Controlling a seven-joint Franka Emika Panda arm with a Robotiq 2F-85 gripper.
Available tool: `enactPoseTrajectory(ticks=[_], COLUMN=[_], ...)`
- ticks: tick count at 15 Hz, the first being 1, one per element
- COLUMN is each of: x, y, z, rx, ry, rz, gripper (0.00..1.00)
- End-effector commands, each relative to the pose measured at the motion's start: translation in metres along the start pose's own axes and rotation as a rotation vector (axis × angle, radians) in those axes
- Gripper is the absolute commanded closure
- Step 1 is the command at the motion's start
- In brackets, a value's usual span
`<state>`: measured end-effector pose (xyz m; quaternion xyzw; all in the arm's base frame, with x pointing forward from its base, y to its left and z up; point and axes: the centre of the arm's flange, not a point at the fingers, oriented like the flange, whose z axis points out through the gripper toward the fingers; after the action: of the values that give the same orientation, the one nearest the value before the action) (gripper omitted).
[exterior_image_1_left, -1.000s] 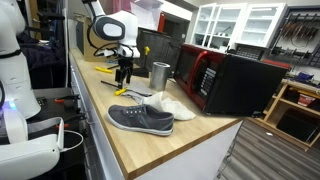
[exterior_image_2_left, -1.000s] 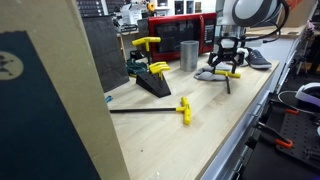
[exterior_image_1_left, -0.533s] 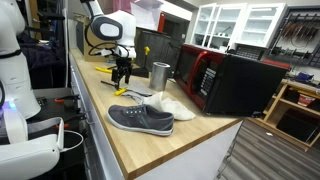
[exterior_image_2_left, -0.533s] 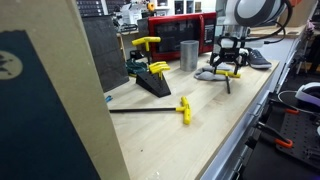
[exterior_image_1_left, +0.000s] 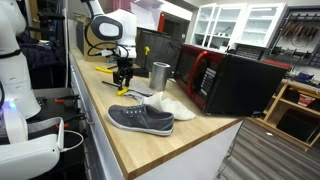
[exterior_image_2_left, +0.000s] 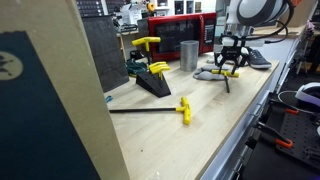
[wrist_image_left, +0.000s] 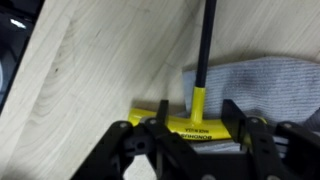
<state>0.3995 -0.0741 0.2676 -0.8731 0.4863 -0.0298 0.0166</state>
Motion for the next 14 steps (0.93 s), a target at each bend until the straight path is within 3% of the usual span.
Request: enactPoseTrajectory(ticks=[1,5,14], x=[0.0,-0.004,-0.012], y=[0.011,0.015,0.026], z=[-0.003,-0.012,-0.048], rx=[0.013,0.018,0.057], ry=[0.023,0.021,0.071], rz=[0.036,0.028,-0.005], gripper=[0.73,0.99,0.97])
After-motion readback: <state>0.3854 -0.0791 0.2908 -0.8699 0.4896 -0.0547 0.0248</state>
